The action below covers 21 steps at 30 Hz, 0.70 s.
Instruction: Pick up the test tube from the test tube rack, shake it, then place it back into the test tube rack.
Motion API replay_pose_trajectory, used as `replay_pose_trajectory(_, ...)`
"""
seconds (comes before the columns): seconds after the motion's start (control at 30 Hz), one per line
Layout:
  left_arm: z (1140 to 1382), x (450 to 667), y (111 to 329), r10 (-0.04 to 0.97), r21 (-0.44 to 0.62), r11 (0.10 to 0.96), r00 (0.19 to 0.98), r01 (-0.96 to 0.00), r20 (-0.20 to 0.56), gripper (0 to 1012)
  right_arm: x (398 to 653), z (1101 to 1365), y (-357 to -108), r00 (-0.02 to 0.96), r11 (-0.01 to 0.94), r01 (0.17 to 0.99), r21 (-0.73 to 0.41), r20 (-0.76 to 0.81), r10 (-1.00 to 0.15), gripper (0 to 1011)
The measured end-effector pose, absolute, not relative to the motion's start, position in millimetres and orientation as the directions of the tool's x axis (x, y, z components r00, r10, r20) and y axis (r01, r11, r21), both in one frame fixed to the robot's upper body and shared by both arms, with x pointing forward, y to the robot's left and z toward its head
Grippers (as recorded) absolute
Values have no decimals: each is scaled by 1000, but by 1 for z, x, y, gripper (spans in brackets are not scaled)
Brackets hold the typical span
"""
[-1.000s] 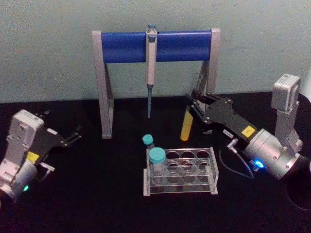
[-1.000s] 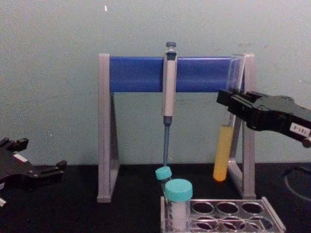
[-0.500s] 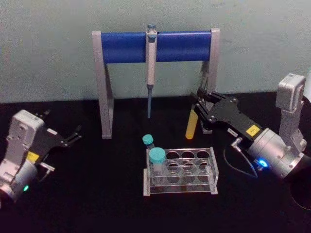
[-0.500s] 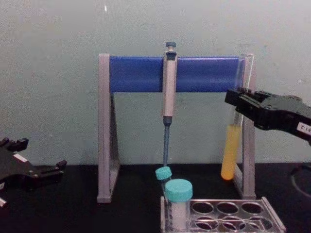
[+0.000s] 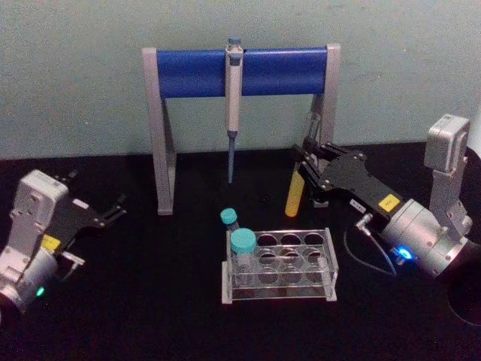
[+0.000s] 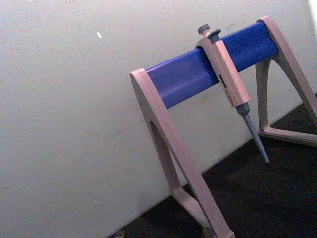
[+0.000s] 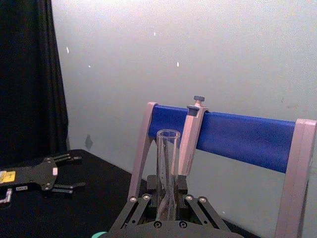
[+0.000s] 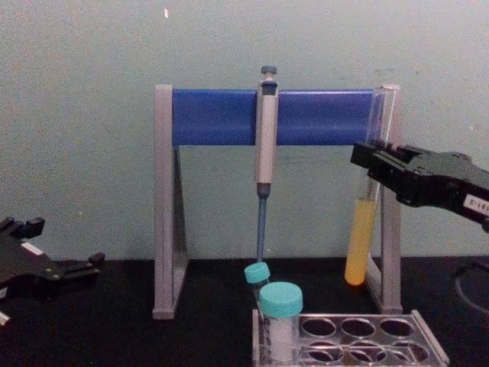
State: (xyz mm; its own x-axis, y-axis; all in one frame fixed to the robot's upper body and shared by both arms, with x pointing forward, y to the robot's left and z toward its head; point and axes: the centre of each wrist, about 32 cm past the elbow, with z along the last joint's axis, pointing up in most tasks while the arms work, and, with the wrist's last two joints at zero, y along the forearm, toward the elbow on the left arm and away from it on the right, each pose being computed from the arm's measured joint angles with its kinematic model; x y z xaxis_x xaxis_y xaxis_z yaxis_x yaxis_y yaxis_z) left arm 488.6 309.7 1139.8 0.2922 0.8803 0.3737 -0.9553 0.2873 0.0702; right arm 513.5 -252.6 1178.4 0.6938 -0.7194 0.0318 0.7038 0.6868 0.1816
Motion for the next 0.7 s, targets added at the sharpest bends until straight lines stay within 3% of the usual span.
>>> replay_pose_trajectory(0.4, 1140, 489, 310, 880, 70, 287, 292, -955, 374, 1001, 511, 1178, -251, 707, 700, 692, 174, 31, -706, 223)
replay_pose_trajectory(0.7, 1140, 489, 310, 880, 70, 287, 292, -955, 374, 1001, 501, 1177, -250, 775, 768, 618, 169, 32, -631, 223)
